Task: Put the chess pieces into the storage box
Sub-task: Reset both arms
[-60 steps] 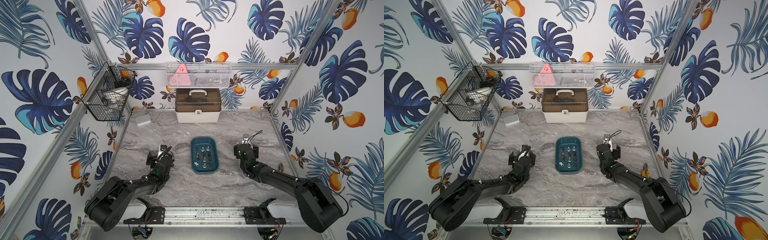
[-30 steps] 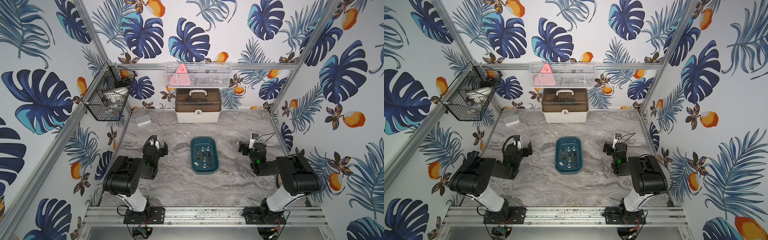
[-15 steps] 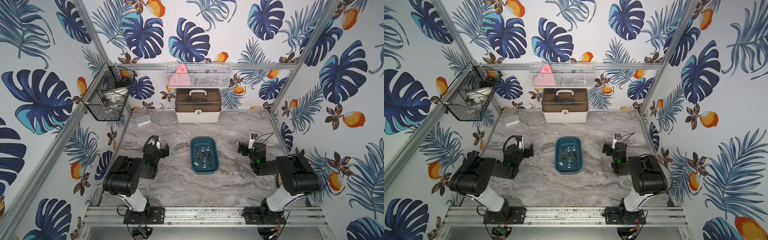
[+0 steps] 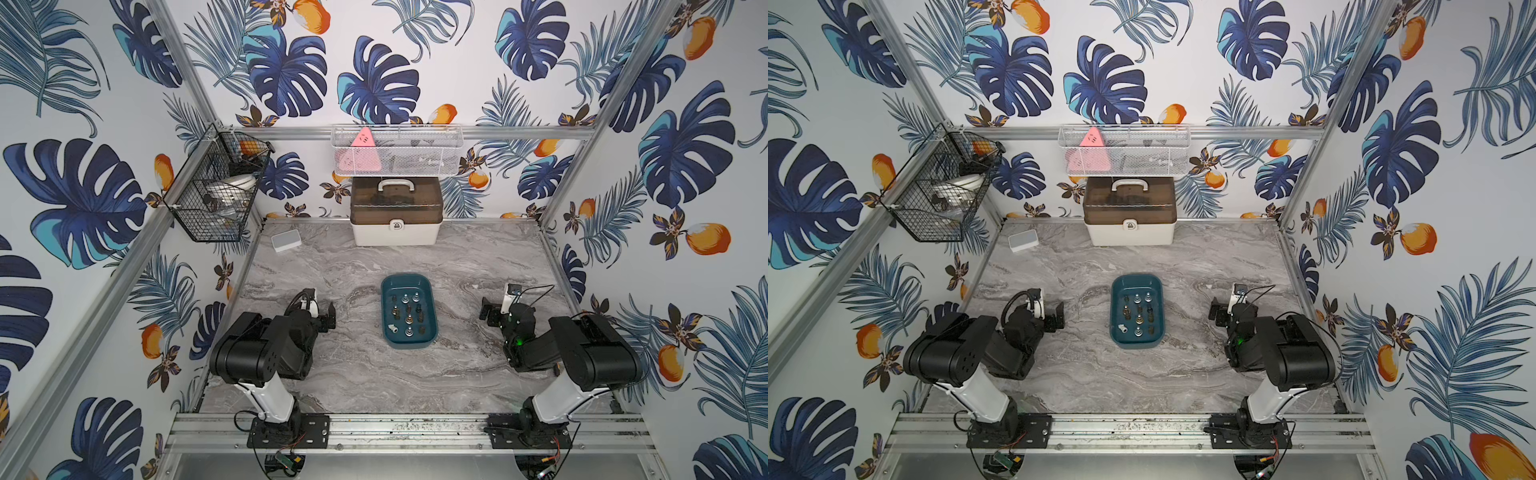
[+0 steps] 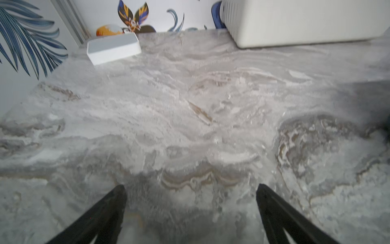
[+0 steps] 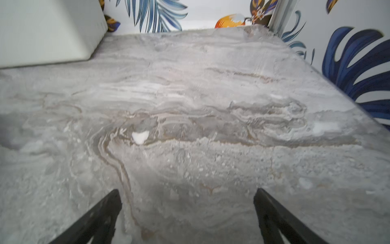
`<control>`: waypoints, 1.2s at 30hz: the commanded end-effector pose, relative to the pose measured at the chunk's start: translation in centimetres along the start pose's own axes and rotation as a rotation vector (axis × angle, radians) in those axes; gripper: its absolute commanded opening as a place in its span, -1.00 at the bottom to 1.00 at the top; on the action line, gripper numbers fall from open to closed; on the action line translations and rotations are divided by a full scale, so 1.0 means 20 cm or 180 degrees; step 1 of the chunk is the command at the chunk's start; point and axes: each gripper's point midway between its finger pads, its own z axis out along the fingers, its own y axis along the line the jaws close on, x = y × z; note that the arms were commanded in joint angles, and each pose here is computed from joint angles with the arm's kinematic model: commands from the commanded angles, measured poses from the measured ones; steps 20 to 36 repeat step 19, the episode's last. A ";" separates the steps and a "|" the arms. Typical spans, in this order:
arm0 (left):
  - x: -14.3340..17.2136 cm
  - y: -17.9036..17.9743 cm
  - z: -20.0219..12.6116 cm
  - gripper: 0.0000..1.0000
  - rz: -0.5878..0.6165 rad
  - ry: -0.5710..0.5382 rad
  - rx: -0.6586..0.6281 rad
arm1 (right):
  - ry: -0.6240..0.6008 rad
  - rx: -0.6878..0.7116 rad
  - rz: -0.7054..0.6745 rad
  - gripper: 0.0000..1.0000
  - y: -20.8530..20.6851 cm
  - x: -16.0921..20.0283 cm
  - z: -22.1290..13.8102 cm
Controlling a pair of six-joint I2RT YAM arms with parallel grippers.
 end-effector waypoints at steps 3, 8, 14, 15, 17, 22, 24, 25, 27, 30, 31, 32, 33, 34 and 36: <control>-0.11 -0.03 0.10 0.98 0.0009 0.0014 0.0051 | 0.0131 -0.0034 -0.0041 1.00 0.04 -0.07 0.09; -0.10 -0.04 0.12 0.98 0.0026 0.0096 0.0085 | 0.0130 -0.0030 -0.0048 1.00 0.05 -0.07 0.10; -0.10 -0.05 0.13 0.98 0.0017 0.0099 0.0133 | 0.0073 -0.0036 -0.0057 1.00 0.05 -0.08 0.10; -0.10 -0.05 0.13 0.98 0.0018 0.0104 0.0128 | 0.0077 -0.0038 -0.0056 1.00 0.05 -0.08 0.10; -0.10 -0.05 0.12 0.98 0.0017 0.0096 0.0140 | 0.0084 -0.0038 -0.0056 1.00 0.05 -0.08 0.10; -0.11 -0.04 0.12 0.98 0.0007 0.0074 0.0101 | 0.0089 -0.0040 -0.0052 1.00 0.05 -0.08 0.10; -0.11 -0.04 0.12 0.98 0.0007 0.0074 0.0101 | 0.0089 -0.0040 -0.0052 1.00 0.05 -0.08 0.10; -0.11 -0.04 0.12 0.98 0.0007 0.0074 0.0101 | 0.0089 -0.0040 -0.0052 1.00 0.05 -0.08 0.10; -0.11 -0.04 0.12 0.98 0.0007 0.0074 0.0101 | 0.0089 -0.0040 -0.0052 1.00 0.05 -0.08 0.10; -0.11 -0.04 0.12 0.98 0.0007 0.0074 0.0101 | 0.0089 -0.0040 -0.0052 1.00 0.05 -0.08 0.10; -0.11 -0.04 0.12 0.98 0.0007 0.0074 0.0101 | 0.0089 -0.0040 -0.0052 1.00 0.05 -0.08 0.10; -0.11 -0.04 0.12 0.98 0.0007 0.0074 0.0101 | 0.0089 -0.0040 -0.0052 1.00 0.05 -0.08 0.10; -0.11 -0.04 0.12 0.98 0.0007 0.0074 0.0101 | 0.0089 -0.0040 -0.0052 1.00 0.05 -0.08 0.10; -0.11 -0.04 0.12 0.98 0.0007 0.0074 0.0101 | 0.0089 -0.0040 -0.0052 1.00 0.05 -0.08 0.10; -0.11 -0.04 0.12 0.98 0.0007 0.0074 0.0101 | 0.0089 -0.0040 -0.0052 1.00 0.05 -0.08 0.10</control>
